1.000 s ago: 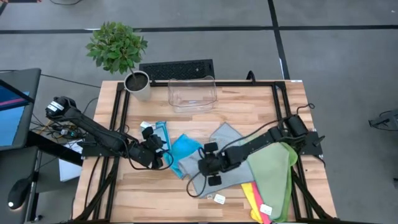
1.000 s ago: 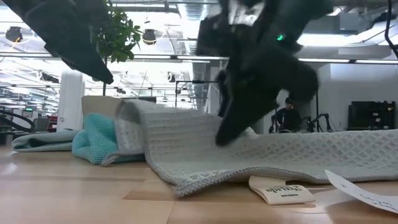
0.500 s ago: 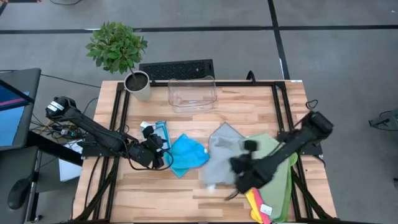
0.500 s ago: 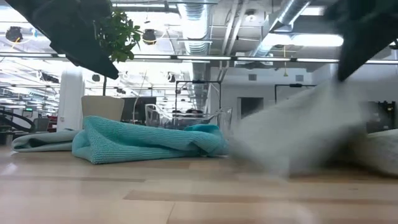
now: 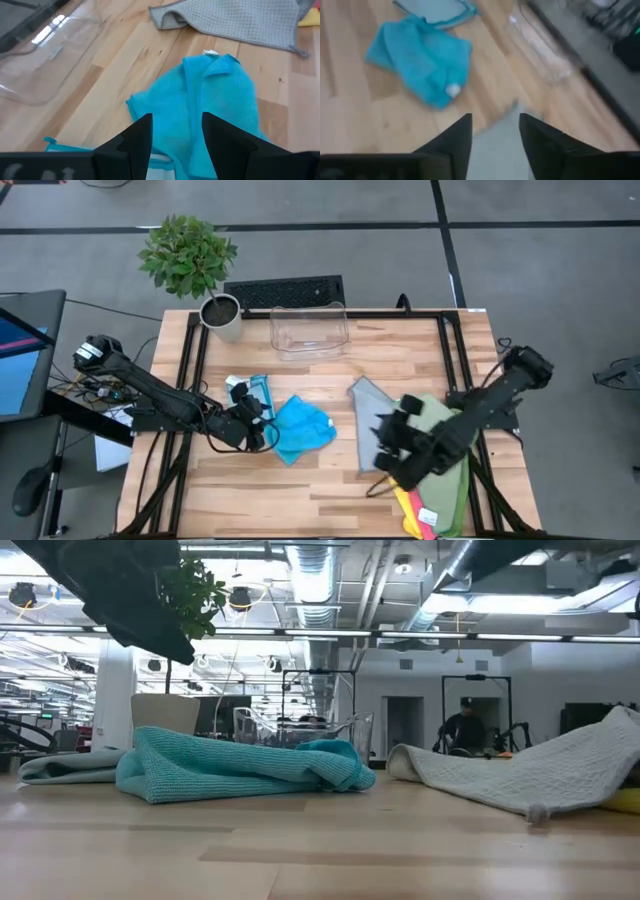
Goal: Fold microfiber towels
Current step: Fold the blue microfiber cloth
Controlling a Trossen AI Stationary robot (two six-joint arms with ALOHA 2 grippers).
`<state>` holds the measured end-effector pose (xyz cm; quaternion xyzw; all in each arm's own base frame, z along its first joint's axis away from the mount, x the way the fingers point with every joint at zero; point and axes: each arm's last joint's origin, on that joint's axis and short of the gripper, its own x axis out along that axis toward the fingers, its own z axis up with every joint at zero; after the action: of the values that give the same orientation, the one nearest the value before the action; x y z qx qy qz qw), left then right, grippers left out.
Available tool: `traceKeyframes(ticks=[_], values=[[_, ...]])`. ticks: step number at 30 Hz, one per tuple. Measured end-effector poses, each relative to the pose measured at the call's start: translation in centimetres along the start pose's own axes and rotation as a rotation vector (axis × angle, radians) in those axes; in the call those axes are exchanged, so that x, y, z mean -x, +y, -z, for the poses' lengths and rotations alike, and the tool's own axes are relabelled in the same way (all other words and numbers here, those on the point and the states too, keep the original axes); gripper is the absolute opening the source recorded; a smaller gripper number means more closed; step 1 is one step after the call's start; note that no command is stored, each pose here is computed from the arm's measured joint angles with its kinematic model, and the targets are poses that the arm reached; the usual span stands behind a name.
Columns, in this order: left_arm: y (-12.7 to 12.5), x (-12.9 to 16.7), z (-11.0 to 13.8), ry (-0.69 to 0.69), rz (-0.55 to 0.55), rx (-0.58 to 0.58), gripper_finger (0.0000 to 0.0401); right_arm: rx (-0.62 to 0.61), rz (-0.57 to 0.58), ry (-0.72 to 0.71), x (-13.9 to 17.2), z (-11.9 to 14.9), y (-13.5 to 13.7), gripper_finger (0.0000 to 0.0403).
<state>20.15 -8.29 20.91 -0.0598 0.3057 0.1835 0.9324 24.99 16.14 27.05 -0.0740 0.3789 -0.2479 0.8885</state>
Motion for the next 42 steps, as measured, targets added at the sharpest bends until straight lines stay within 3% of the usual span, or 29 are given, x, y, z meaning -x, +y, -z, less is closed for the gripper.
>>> traceKeyframes(ticks=[5,8,11,16,22,30,36,42], values=[[0.0,-0.2,0.7,-0.006,0.007,0.037,0.0164,0.115,0.023,0.004,-6.5,-1.6,2.1,0.0221],[-0.3,-0.2,1.6,-0.018,0.033,0.063,0.0164,0.169,-0.142,-0.015,-10.2,-2.9,3.7,0.0224],[-0.6,0.1,2.2,-0.007,0.053,0.056,0.0164,0.227,-0.324,-0.140,-13.4,-4.5,4.9,0.0223],[-1.1,0.6,2.8,0.014,0.082,0.056,0.0164,0.363,-0.414,-0.250,-18.8,-5.2,5.8,0.0213],[-1.3,1.4,3.9,0.054,0.068,0.082,0.0164,0.368,-0.549,-0.242,-23.2,-6.4,6.4,0.0204],[-1.1,1.7,4.4,0.062,0.032,0.127,0.0164,0.373,-0.591,-0.234,-24.0,-7.1,6.8,0.0202],[-1.1,1.7,4.3,0.035,0.022,0.176,0.0164,0.299,-0.753,-0.003,-25.9,-4.4,6.9,0.0193],[-1.8,1.3,3.9,-0.029,0.038,0.214,0.0164,0.276,-0.794,0.222,-24.4,-3.3,6.3,0.0183]])
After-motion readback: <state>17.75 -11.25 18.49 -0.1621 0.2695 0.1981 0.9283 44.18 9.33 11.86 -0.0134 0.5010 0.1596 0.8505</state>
